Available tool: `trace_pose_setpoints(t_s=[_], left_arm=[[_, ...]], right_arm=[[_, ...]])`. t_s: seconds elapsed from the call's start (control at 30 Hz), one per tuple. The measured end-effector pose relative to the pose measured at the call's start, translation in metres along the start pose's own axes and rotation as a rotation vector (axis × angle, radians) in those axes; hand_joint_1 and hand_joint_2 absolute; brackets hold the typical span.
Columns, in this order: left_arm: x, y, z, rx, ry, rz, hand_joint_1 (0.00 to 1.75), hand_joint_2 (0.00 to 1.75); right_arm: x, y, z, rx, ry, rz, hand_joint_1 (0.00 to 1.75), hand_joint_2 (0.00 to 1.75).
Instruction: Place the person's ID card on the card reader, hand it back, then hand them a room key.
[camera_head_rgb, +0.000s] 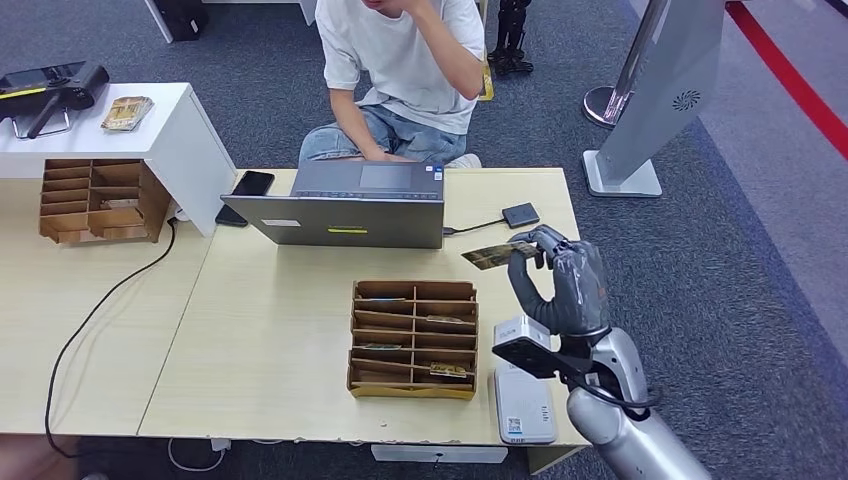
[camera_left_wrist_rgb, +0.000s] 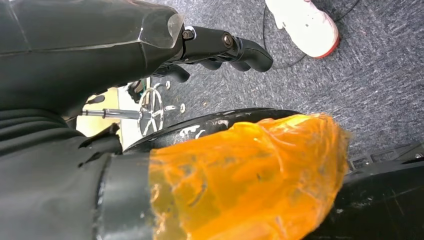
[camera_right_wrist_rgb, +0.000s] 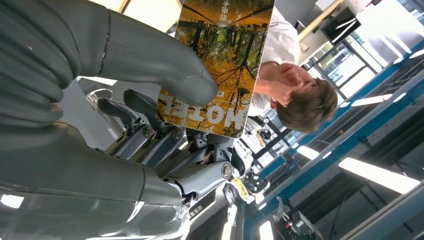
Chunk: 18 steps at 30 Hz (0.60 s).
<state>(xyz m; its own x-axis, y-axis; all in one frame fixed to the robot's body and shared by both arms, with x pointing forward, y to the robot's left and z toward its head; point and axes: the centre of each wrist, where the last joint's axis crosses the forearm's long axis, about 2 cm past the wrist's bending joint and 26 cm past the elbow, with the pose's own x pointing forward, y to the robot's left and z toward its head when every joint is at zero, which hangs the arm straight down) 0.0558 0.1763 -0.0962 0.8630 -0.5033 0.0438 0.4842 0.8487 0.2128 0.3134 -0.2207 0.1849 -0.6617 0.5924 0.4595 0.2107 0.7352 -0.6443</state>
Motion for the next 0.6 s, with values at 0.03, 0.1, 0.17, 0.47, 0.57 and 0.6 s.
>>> trace_pose_setpoints(t_s=[0.03, 0.1, 0.17, 0.47, 0.57, 0.6], left_arm=[[0.000, 0.000, 0.000, 0.000, -0.001, -0.003, 0.00, 0.00], [0.000, 0.000, 0.000, -0.001, -0.003, -0.008, 0.00, 0.00], [0.000, 0.000, 0.000, -0.002, -0.005, -0.012, 0.00, 0.00], [0.000, 0.000, 0.000, -0.001, -0.010, -0.026, 0.00, 0.00], [0.000, 0.000, 0.000, -0.001, -0.011, -0.026, 0.00, 0.00], [0.000, 0.000, 0.000, -0.001, -0.011, -0.026, 0.00, 0.00]], right_arm=[[0.000, 0.001, -0.002, -0.003, -0.001, 0.005, 1.75, 1.75], [0.001, 0.002, -0.007, -0.011, -0.004, 0.018, 1.75, 1.75], [0.002, 0.003, -0.013, -0.019, -0.008, 0.032, 1.75, 1.75], [0.004, 0.010, -0.029, -0.026, -0.016, 0.080, 1.75, 1.75], [0.004, 0.012, -0.031, -0.023, -0.014, 0.079, 1.75, 1.75], [0.004, 0.012, -0.031, -0.023, -0.014, 0.079, 1.75, 1.75]])
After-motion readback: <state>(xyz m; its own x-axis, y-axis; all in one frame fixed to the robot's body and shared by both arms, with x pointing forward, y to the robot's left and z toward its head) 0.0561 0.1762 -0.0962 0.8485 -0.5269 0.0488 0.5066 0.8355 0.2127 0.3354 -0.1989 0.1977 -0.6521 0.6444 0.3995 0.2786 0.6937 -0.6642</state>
